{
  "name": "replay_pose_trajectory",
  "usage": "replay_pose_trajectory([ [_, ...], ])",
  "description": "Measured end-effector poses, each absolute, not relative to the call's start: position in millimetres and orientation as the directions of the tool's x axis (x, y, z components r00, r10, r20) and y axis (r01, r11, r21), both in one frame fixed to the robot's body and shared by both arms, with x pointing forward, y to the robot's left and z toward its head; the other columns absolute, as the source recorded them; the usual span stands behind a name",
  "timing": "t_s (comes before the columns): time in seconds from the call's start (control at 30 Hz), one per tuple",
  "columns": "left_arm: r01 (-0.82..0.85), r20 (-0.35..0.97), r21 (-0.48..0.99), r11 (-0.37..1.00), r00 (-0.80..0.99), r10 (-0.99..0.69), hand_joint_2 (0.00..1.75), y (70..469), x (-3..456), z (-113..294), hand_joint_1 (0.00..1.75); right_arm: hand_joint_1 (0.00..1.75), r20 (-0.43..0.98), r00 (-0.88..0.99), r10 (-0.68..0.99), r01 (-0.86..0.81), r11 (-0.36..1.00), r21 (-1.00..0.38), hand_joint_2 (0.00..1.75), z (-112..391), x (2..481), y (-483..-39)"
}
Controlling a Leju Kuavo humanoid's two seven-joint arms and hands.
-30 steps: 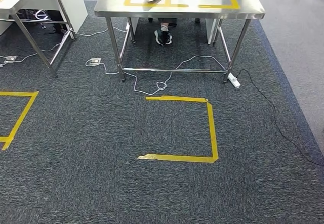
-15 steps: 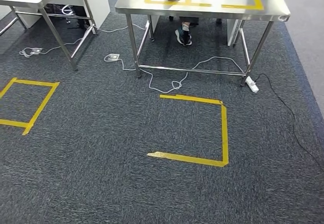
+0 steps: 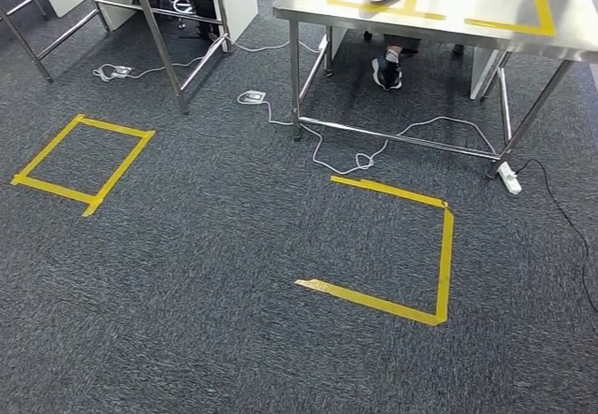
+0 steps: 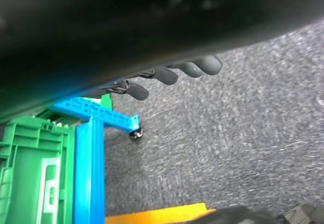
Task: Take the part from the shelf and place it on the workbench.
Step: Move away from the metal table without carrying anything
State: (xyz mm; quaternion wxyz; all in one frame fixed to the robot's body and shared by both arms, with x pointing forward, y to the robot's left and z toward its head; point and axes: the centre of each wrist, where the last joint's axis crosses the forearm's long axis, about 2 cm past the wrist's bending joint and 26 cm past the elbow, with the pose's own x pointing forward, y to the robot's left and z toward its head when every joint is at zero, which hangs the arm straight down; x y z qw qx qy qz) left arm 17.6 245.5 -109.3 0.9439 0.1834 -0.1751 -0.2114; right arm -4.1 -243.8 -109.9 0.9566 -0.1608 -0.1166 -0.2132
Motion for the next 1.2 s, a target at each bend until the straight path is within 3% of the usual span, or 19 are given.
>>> replay_pose_trajectory([
  [1.2,0.337,0.237,0.360,0.870,0.869,-0.434,0.00,237.0,23.1,-108.7,0.00,0.00,0.297,0.898,-0.324,0.405,0.874,-0.270,0.00,-110.4,0.2,-251.1],
])
